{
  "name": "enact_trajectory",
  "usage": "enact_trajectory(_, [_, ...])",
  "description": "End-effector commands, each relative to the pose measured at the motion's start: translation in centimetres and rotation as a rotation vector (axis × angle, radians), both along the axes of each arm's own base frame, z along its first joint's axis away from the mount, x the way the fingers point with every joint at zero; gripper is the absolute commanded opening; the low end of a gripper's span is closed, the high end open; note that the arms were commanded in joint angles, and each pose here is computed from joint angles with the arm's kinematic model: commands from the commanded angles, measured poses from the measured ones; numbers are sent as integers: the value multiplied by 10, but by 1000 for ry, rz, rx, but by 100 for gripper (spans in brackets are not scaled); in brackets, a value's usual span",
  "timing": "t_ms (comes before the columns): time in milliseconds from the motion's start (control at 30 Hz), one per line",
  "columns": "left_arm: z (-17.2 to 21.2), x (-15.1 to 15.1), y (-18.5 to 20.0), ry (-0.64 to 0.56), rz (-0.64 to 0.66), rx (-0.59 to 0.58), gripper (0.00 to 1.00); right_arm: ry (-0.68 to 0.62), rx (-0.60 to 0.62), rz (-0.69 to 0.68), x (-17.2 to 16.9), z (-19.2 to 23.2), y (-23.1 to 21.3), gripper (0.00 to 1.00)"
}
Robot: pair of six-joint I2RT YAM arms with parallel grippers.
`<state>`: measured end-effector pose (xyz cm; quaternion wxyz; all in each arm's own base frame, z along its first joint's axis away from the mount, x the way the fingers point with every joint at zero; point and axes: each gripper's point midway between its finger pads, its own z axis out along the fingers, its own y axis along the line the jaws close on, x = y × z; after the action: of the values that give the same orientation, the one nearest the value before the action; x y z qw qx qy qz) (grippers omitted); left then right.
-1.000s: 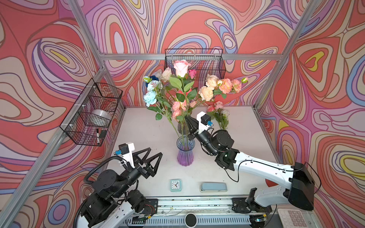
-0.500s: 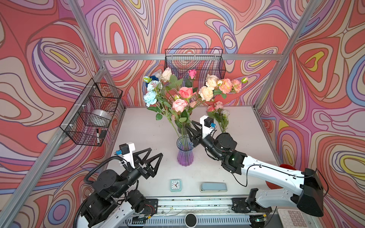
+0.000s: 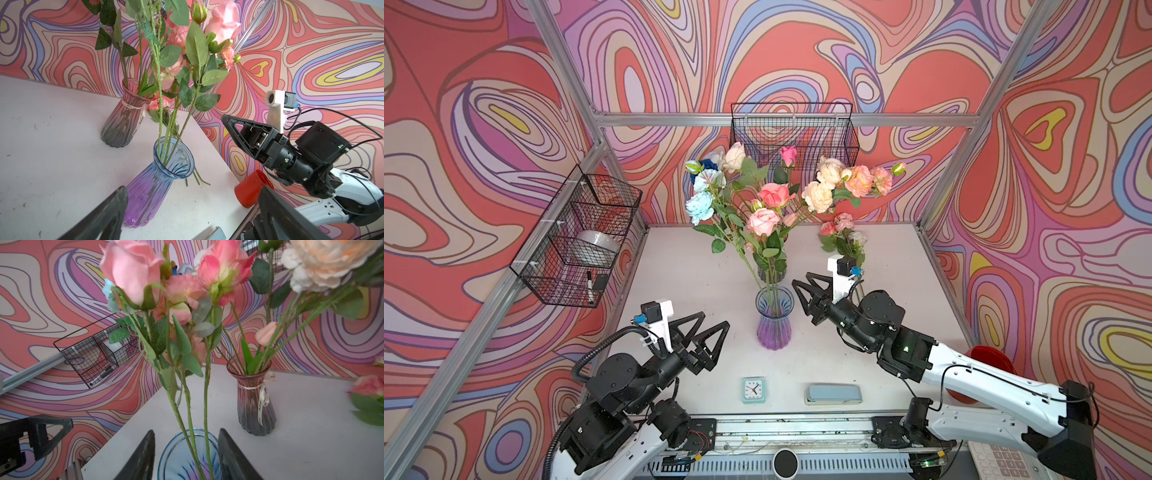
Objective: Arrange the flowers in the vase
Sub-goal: 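Lower the pink rose stem into the vase and open the right gripper, then move the right gripper back to the remaining loose stems, then lower the right gripper over the remaining rose stems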
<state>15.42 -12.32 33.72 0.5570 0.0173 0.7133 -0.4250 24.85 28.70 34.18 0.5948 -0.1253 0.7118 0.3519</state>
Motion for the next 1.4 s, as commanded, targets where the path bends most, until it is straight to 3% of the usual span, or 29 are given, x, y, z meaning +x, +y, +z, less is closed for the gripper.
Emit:
enact_trajectory(0, [-10,5,-1,27,15,-1,100,151,-104,-81,3,-45,-13,53])
enact_trajectory(200, [-22,8,-2,52,21,5,100,274,-203,-159,13,-88,-25,52])
enact_trajectory(367, [-25,8,-2,55,22,10,100,464,-183,-211,41,-132,-50,46])
enact_trajectory(533, [-27,7,-2,59,18,15,100,627,-179,-336,71,-172,-96,36])
enact_trajectory(700, [-28,6,0,58,21,12,100,765,-172,-460,97,-210,-146,34])
enact_trajectory(1033, [-28,4,0,60,15,10,100,874,-257,-642,146,-255,-211,30])
enact_trajectory(1367, [-28,2,3,56,22,10,100,923,-371,-718,176,-281,-237,25])
